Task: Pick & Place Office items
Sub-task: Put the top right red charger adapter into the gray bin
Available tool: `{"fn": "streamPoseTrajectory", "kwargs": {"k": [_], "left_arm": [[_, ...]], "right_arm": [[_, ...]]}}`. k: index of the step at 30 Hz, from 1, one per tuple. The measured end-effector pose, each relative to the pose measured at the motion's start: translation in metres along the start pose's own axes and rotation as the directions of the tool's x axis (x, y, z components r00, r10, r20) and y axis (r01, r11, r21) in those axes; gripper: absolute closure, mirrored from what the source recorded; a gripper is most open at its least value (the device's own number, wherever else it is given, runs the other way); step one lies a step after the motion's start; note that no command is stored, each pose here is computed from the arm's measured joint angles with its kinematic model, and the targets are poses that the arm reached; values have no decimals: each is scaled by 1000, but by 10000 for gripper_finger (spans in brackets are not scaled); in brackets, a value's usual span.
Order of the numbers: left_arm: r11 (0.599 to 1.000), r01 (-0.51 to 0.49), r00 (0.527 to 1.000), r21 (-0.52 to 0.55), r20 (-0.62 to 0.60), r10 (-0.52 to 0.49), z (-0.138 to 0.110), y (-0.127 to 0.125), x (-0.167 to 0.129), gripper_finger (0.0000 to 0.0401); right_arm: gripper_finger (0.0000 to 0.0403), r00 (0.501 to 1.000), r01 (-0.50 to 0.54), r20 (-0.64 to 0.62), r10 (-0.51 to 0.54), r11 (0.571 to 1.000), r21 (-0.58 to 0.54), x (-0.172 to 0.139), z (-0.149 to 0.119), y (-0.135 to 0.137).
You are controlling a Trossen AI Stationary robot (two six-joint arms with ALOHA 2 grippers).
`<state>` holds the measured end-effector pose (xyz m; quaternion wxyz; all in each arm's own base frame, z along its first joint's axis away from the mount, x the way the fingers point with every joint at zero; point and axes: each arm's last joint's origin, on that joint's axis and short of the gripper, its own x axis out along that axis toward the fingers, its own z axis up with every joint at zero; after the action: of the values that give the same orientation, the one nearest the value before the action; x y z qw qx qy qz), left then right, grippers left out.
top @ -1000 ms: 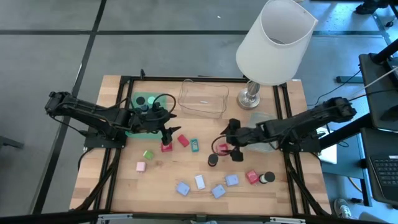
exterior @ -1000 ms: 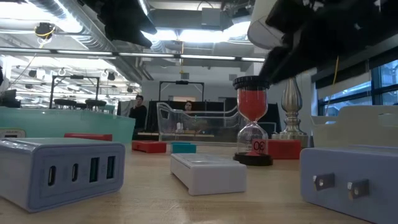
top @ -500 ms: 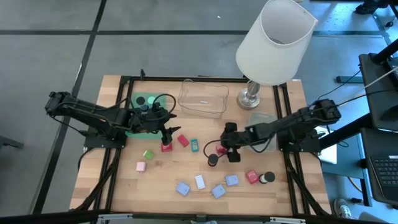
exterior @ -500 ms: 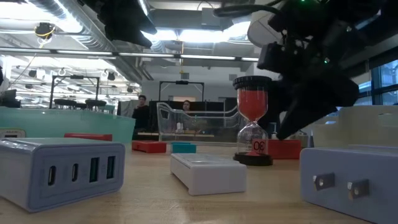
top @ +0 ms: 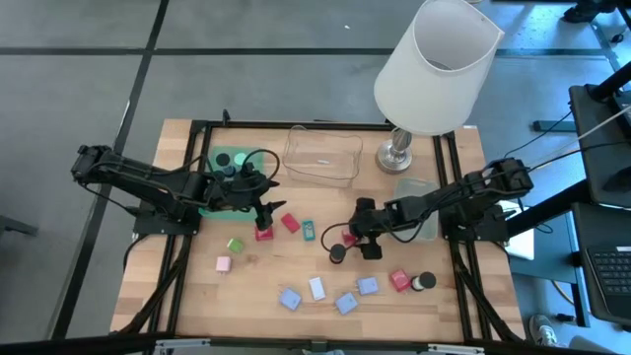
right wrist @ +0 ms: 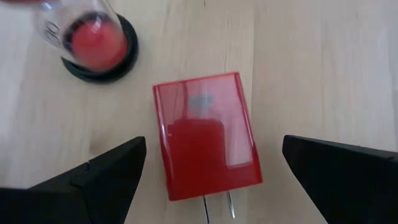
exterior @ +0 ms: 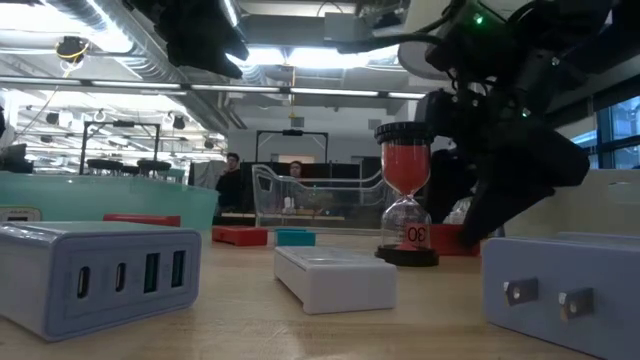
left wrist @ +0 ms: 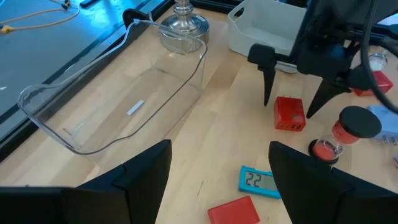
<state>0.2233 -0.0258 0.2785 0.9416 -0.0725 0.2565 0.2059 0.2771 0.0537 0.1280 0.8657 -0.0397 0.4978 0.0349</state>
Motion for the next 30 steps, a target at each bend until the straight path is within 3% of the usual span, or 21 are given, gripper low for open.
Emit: {"fn": "streamPoseTrajectory", "kwargs": {"k": [10,22,30], "left_arm": [[1000,0,1000,9,0,0,0,0,0,135],[1000,0,1000,12,-1,0,0,0,0,135],[1000,-1,1000,12,-1,1,0,0,0,135]], "right_arm": [[39,1000,0,-6,1,999,39,2,-1,0],[183,1000,7,-5,-6,999,53,1,-1,0],[188,1000,29,3,-29,989,144,-11,1,-2]]}}
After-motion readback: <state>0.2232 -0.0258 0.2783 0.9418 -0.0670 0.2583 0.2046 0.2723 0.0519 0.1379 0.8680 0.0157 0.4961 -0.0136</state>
